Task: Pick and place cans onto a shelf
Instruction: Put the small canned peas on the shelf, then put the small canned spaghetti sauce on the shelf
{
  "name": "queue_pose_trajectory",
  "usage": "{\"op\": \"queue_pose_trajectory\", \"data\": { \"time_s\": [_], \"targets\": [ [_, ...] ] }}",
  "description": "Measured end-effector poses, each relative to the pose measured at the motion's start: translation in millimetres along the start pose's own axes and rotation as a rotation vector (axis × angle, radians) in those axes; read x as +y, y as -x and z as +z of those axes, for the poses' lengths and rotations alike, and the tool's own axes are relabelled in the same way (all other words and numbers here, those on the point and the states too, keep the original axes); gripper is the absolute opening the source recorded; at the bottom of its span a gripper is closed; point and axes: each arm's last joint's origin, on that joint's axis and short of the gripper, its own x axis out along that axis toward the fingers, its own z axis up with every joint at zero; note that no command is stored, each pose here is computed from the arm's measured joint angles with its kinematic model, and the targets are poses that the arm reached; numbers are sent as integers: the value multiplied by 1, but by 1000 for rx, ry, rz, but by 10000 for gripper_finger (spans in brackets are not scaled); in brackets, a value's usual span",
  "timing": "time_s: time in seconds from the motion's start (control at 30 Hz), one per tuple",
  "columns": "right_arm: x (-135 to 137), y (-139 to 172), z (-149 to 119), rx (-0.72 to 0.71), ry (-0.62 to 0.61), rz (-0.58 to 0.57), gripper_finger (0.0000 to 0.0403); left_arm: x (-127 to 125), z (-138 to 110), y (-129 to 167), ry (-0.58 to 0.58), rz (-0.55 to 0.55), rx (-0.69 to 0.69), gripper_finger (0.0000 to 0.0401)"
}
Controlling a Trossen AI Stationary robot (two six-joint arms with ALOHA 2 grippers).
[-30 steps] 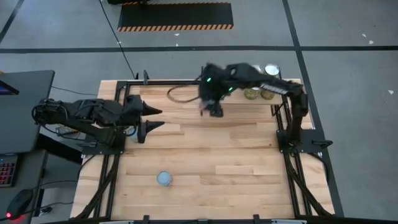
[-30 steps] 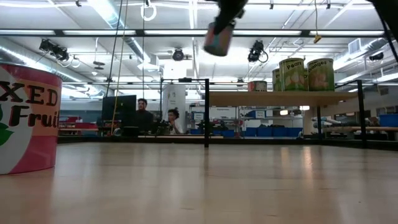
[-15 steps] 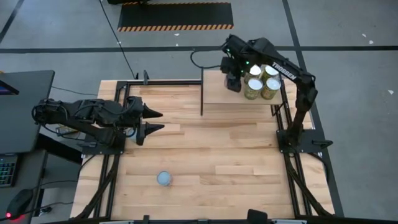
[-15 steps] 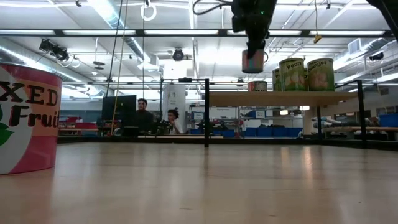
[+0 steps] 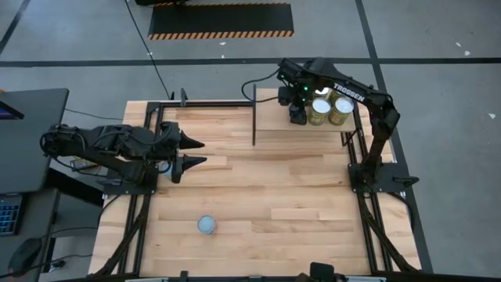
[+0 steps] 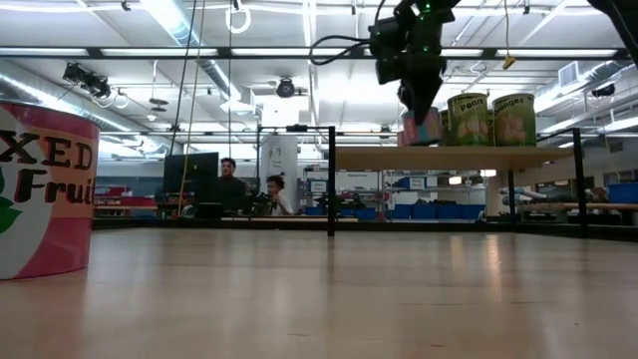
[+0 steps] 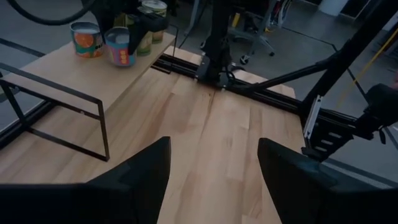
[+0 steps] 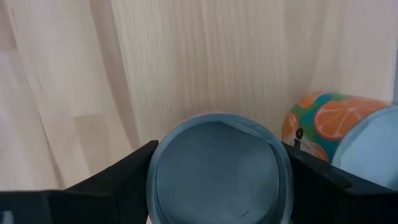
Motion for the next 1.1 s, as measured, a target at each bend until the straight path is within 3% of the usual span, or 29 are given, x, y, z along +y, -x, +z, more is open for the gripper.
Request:
{"op": "queue_pose_trajectory", "data": {
  "time_s": [0.33,0.63,0.9,1.1],
  "targets": [
    [1,-1,-1,12,26,2,348,0,0,0,18,0,0,247],
    [1,6,1,-8,-15,-5,350,0,0,0,26,0,0,247],
    [14,48,7,-111,-81,-5,349,-1,0,0,29,-34,6,247],
    [48,93,15,-288,-186,189,349,9,-18,4,50,60,193,247]
  ]
}}
